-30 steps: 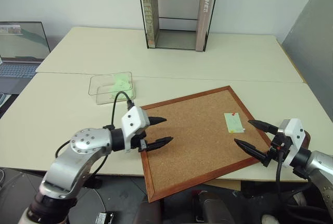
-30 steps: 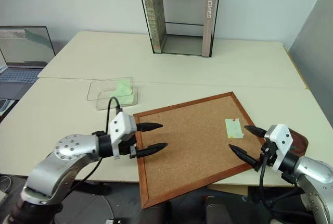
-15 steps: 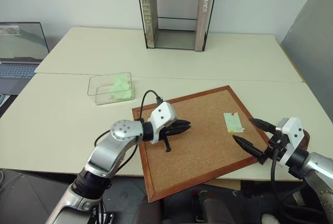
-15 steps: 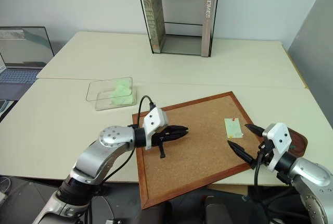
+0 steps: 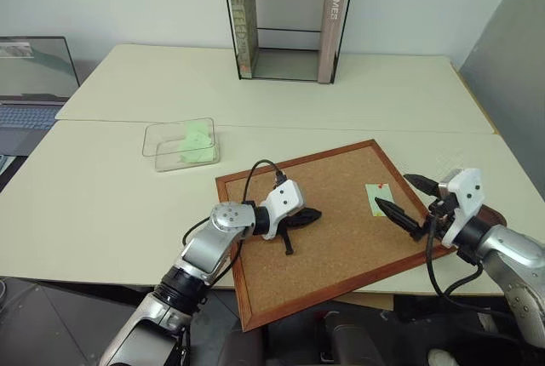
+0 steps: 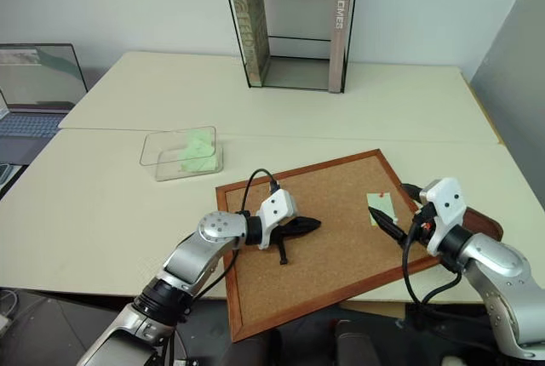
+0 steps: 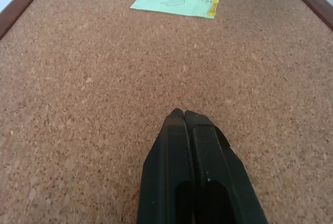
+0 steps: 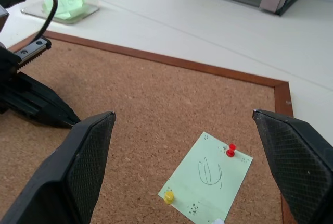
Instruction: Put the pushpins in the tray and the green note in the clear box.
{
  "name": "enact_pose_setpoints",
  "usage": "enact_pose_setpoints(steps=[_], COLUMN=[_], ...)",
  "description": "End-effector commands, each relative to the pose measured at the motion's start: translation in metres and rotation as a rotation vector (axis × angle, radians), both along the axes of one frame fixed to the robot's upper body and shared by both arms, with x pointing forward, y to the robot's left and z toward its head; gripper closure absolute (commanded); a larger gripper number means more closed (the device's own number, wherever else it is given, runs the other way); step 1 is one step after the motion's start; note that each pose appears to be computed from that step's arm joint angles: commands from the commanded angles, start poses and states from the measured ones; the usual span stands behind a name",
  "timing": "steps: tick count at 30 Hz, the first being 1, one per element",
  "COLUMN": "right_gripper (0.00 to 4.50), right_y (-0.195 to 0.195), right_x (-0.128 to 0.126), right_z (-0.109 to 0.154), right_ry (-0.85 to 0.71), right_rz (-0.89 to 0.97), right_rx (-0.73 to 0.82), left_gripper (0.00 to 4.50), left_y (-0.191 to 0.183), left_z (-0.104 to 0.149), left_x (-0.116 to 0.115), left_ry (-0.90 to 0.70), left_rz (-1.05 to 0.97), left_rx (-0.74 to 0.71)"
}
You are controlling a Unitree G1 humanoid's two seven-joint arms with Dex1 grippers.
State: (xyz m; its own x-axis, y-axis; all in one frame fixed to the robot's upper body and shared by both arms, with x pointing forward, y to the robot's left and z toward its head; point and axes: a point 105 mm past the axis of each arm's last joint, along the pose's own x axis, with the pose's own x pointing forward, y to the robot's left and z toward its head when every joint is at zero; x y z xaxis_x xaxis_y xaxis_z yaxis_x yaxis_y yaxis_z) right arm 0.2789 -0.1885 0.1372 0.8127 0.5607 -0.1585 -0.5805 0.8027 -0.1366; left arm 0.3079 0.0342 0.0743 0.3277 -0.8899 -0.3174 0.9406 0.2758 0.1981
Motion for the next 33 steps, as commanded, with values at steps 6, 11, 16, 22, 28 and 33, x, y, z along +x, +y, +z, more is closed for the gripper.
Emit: enact_pose_setpoints(steps=[6, 11, 16, 22, 28, 33], right_gripper=[0.0, 0.18, 1.08, 2.39, 3.58, 4.49], right_y=[-0.006, -0.008, -0.009, -0.009, -0.009, -0.009], right_x=[0.039, 0.056, 0.06, 0.062, 0.066, 0.069], right_z=[-0.017, -0.022, -0.025, -0.033, -0.037, -0.031], right_ry=[0.046, 0.033, 0.023, 0.027, 0.032, 0.006], right_rz=[-0.039, -0.065, -0.07, -0.076, -0.1, -0.122], right_rx=[-0.109, -0.141, -0.155, -0.164, -0.17, -0.166], left_gripper=[4.5, 4.5, 4.5, 4.5, 4.5, 4.5], left_y=[-0.002, -0.002, -0.001, 0.001, 0.001, 0.001], left_z=[-0.01, -0.012, -0.013, -0.015, -0.015, -0.016], left_x=[-0.003, -0.006, -0.009, -0.01, -0.01, -0.011], left_ry=[-0.016, -0.017, -0.007, 0.002, 0.006, 0.007], left_rz=[-0.026, -0.028, -0.026, -0.02, -0.019, -0.021], left_rx=[0.03, 0.039, 0.04, 0.046, 0.049, 0.055])
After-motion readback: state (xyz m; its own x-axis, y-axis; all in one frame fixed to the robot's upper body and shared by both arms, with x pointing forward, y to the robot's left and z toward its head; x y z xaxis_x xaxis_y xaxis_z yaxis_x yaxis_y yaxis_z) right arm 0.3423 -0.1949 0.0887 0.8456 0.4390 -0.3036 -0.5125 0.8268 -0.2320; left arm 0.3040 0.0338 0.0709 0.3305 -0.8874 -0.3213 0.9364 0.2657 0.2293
